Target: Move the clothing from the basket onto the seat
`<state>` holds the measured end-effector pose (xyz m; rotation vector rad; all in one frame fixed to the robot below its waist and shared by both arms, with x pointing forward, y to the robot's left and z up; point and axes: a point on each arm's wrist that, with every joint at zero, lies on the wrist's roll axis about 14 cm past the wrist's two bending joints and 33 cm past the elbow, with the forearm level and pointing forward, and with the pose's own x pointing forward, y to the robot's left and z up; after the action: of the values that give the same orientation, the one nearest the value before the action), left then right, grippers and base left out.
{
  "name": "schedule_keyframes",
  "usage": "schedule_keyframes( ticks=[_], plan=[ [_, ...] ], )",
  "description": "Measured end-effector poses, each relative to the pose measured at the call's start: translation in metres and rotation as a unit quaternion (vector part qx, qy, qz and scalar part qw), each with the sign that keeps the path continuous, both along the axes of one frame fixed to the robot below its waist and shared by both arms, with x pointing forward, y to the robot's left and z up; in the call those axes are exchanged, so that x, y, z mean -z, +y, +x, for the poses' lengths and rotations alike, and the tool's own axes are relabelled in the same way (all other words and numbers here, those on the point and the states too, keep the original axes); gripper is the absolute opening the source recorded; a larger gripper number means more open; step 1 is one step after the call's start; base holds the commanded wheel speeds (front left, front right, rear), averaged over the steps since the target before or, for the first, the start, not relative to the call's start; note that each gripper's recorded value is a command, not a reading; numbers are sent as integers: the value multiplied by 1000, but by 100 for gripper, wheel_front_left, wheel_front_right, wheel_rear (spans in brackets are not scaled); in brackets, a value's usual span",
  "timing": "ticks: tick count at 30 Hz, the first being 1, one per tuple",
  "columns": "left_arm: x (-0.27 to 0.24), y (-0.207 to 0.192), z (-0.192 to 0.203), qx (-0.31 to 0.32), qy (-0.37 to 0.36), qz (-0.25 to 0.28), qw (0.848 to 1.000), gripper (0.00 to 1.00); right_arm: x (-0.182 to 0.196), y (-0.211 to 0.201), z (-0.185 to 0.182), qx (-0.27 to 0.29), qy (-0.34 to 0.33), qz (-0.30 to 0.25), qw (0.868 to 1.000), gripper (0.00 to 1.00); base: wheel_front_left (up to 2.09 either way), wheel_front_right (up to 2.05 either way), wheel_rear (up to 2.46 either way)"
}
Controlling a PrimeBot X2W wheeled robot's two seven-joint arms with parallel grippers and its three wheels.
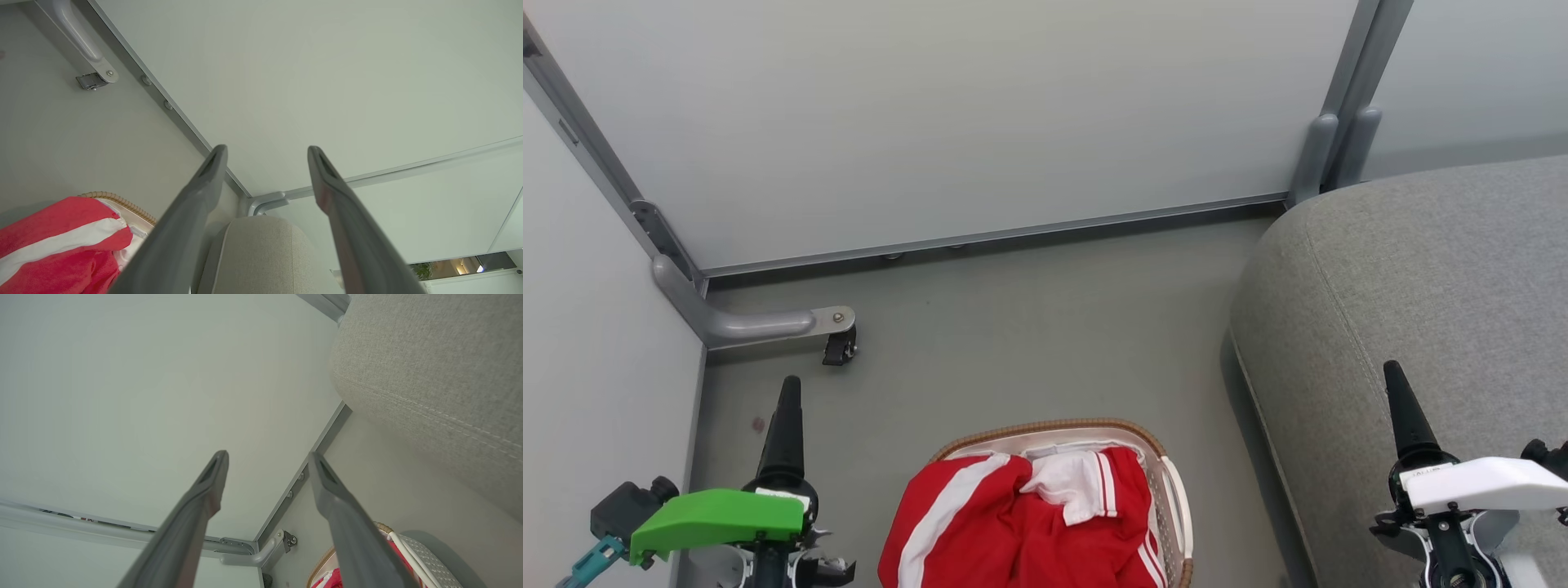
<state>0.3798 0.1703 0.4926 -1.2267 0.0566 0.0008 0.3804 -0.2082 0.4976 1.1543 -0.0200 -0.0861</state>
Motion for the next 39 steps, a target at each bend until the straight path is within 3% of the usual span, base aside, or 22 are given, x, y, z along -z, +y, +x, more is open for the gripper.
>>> schedule_keyframes(
  ticks=[18,39],
  plan=[
    [-2,-10,-1,15,-16,148,989,100,-11,13,-2,-21,-12,-185,982,100,0,0,0],
    [10,-23,-6,37,-15,257,965,100,-6,20,-6,-34,-13,-320,947,100,0,0,0]
  ],
)
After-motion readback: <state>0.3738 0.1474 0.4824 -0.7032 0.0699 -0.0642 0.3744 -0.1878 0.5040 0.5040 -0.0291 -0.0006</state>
